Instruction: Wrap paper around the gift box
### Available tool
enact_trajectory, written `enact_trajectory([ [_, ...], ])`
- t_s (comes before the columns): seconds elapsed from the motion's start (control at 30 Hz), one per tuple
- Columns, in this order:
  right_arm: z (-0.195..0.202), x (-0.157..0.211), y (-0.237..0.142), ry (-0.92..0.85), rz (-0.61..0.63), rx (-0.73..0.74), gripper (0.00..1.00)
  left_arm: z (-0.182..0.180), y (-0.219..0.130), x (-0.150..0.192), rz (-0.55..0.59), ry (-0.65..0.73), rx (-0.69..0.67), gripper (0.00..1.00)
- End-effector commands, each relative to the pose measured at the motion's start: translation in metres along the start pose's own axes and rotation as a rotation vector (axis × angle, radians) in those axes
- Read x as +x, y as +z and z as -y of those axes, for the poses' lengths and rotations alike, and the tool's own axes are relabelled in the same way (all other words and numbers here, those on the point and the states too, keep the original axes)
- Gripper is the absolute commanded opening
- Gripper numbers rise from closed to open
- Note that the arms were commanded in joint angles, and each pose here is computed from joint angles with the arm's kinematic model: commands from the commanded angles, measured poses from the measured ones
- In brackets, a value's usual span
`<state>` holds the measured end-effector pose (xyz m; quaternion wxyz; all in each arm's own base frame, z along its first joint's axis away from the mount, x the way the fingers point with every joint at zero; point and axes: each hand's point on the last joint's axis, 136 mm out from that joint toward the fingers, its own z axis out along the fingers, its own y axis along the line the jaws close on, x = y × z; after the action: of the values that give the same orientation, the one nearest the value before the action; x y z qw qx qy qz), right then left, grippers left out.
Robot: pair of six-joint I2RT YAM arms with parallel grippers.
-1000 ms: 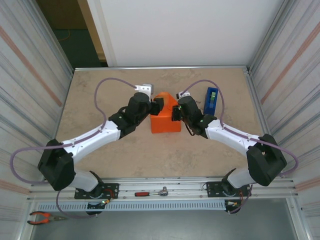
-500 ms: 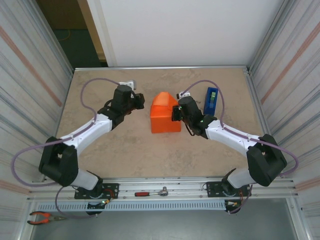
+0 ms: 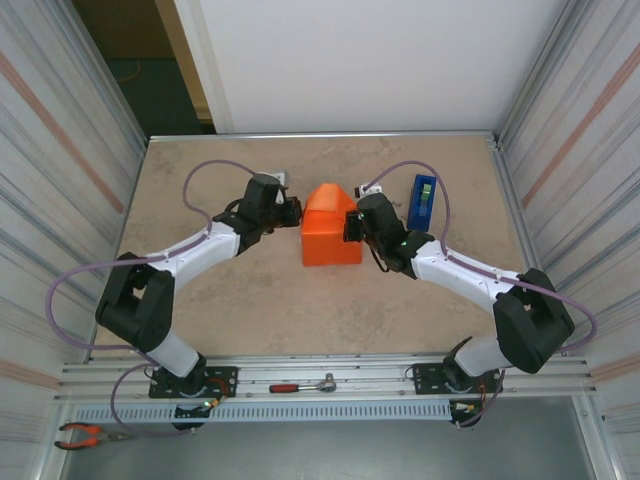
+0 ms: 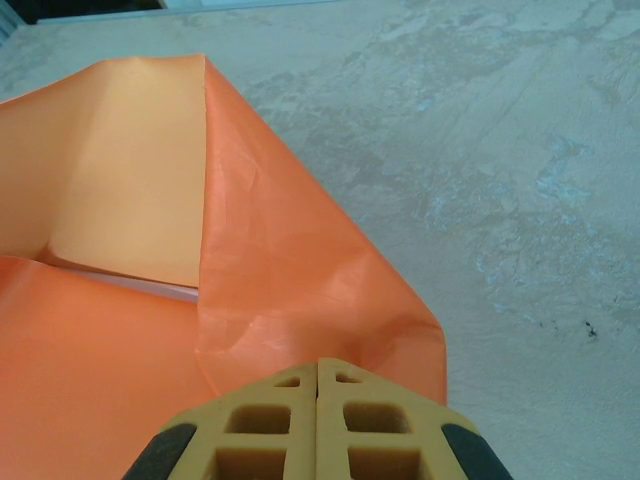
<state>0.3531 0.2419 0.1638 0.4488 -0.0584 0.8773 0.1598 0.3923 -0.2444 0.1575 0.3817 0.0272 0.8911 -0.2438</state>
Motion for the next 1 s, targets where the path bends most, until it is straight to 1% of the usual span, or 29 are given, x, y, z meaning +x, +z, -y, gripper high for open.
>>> enact_trajectory([
  [0.0,0.023,0.126,0.003,-0.047,-0.414,0.053,0.0,0.043,-0.015,-0.008,0.028,0.085,0.097,0.07],
  [0.2,0.023,0.125,0.003,-0.042,-0.412,0.049,0.0,0.035,-0.021,-0.013,0.045,0.115,0.037,0.09],
  [0.37,0.022,0.125,0.003,-0.041,-0.412,0.048,0.0,0.032,-0.019,-0.018,0.046,0.151,0.002,0.1],
  [0.53,0.023,0.126,0.003,-0.043,-0.416,0.05,0.0,0.037,-0.017,-0.019,0.049,0.159,0.026,0.1],
  [0.87,0.022,0.127,0.003,-0.038,-0.416,0.047,0.0,0.062,-0.019,0.0,0.032,0.207,0.051,0.1],
  [0.97,0.022,0.129,0.003,-0.036,-0.419,0.046,0.0,0.064,-0.016,0.009,0.015,0.205,0.04,0.09],
])
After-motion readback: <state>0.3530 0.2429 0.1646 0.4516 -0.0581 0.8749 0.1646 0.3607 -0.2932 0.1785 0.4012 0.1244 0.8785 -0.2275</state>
